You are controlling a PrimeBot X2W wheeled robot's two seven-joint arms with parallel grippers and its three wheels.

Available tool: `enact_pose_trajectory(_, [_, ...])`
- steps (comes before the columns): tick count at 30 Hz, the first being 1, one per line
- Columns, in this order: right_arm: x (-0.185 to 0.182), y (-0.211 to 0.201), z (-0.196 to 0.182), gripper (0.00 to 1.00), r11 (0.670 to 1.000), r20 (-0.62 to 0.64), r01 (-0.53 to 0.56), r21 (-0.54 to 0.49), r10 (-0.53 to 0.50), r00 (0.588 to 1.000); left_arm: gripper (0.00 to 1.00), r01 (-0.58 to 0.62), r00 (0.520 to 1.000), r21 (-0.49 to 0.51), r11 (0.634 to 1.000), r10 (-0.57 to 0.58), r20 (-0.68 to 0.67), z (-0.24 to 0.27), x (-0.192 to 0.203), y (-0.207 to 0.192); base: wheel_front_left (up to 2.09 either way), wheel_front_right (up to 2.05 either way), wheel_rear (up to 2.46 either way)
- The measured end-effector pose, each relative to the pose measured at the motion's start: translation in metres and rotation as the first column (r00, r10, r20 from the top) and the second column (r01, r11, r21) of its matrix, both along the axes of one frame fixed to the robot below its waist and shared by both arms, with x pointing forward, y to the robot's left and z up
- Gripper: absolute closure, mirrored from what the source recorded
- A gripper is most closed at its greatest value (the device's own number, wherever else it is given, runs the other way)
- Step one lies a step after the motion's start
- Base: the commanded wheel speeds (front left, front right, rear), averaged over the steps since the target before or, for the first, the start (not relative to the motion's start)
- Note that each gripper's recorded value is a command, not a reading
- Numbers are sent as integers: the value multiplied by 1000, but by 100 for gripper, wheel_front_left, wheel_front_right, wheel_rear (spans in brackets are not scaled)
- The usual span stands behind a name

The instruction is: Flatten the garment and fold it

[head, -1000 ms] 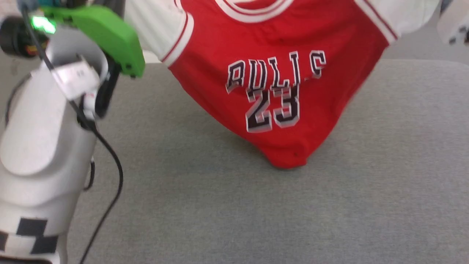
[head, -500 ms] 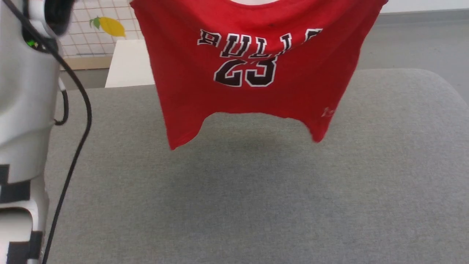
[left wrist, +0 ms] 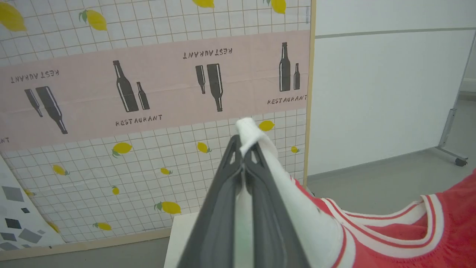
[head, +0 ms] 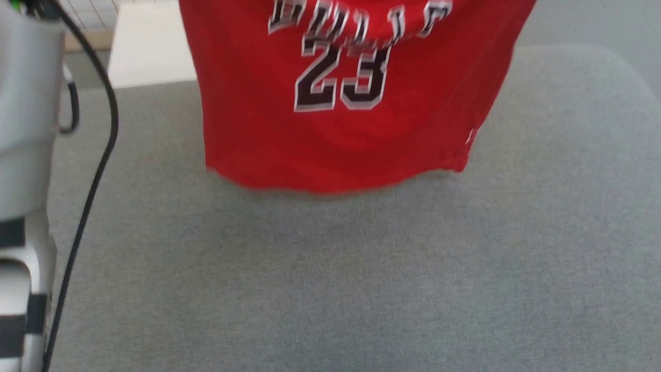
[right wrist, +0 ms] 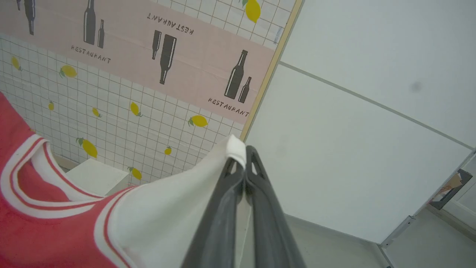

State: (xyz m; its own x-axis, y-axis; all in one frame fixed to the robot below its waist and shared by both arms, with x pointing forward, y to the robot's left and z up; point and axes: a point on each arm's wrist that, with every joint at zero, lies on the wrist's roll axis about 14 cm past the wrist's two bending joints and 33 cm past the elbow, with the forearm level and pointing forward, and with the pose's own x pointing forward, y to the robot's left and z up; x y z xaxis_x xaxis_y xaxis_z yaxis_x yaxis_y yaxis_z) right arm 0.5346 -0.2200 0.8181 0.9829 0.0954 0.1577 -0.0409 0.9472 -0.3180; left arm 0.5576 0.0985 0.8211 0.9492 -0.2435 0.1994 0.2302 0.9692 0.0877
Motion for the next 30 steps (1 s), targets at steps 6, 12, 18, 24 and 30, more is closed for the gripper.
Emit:
enact_pose_trajectory(6, [42,4,3,100,997,66,9,-76,-4,998,100,-68,981,-48,997,76,179,28,39,-1,0,0,0])
enact_pose_trajectory(12, [88,7,2,100,990,136,15,-141,4,991,100,-107,947,-111,988,135,290,29,81,5,0,0,0])
enact_pose_trajectory(18, [133,4,-47,100,975,106,14,-222,10,994,100,-165,934,-102,981,189,304,-20,125,25,0,0,0])
enact_pose_trajectory(24, [164,2,-102,100,969,37,-11,-245,21,999,100,-186,942,-99,978,206,267,-74,148,42,0,0,0])
enact_pose_trajectory(30, [173,29,-132,100,966,-4,-107,-237,109,994,100,-170,967,-80,982,182,178,-128,144,58,0,0,0])
